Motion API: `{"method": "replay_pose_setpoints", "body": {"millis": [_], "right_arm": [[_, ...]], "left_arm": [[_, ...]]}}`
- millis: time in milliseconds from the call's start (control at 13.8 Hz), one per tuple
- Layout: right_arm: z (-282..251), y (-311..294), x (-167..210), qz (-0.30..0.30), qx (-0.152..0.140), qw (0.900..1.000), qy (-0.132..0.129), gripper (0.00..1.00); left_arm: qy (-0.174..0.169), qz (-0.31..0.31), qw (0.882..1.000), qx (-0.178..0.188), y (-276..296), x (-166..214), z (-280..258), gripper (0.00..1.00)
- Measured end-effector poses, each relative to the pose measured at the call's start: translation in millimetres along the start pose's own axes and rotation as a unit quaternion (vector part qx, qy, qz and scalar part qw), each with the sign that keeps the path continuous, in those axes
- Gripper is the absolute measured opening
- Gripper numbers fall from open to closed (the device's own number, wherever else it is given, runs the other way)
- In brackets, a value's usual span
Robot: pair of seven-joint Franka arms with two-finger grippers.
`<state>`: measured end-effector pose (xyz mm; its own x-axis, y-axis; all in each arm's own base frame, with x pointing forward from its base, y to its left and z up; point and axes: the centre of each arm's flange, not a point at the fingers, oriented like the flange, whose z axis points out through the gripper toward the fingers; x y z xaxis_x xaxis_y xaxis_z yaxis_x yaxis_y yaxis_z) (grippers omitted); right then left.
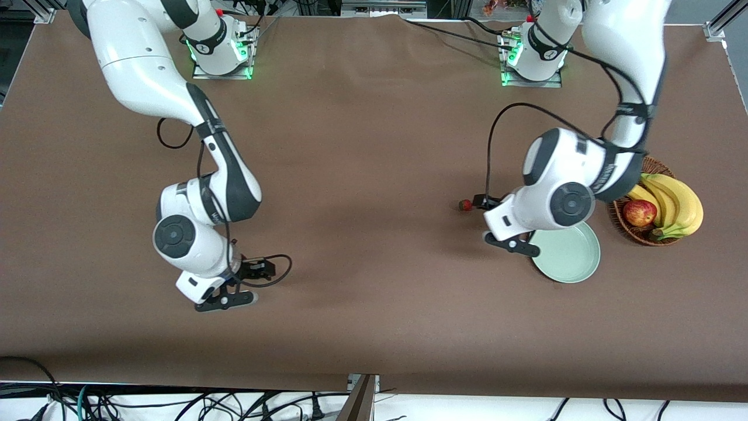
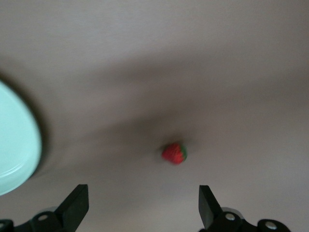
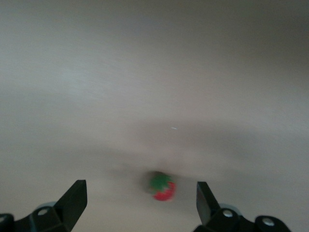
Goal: Collect all strawberries into plate
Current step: 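Grasp the strawberry with the left gripper while the right gripper withdraws, then lower the strawberry onto the green plate and open the left gripper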
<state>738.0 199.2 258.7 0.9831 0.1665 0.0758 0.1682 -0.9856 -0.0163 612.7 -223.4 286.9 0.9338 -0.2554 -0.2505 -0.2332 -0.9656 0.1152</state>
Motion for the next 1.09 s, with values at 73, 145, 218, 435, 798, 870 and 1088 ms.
{"method": "replay_pose_setpoints", "body": {"millis": [73,145,218,435,798,870,1088], "right_arm": [[3.9,10.3,-1.5,0.005,-0.001,1.0,-0.005,1.0],[8.1,16.3,-3.6,0.008,-0.002,1.0,-0.011,1.0],[13.0,18.6,-6.5,0.009,-0.002,1.0,-0.018,1.0],[29.3,16.2,-18.3,0.007,-0.004,0.999,-0.047,1.0],[56.6,11.1,-37.0,0.002,-0.005,0.997,-0.081,1.0],[57.6,11.1,-37.7,0.002,-0.005,0.997,-0.082,1.0],[57.6,12.3,-37.8,0.0,-0.005,0.997,-0.083,1.0]], "left_arm": [[0.011,-0.001,1.0,0.004,10.2,-0.7,16.7,1.0],[0.025,0.0,1.0,0.007,15.4,-1.9,31.9,1.0],[0.044,-0.001,0.999,0.009,16.7,-3.3,47.0,1.0],[0.066,-0.002,0.998,0.012,13.0,-17.0,91.3,1.0],[0.048,0.001,0.999,0.016,14.9,-30.5,115.1,0.96],[0.046,0.003,0.999,0.017,18.2,-31.8,117.2,0.96],[0.044,0.011,0.999,0.019,27.9,-35.3,128.8,0.71]]}}
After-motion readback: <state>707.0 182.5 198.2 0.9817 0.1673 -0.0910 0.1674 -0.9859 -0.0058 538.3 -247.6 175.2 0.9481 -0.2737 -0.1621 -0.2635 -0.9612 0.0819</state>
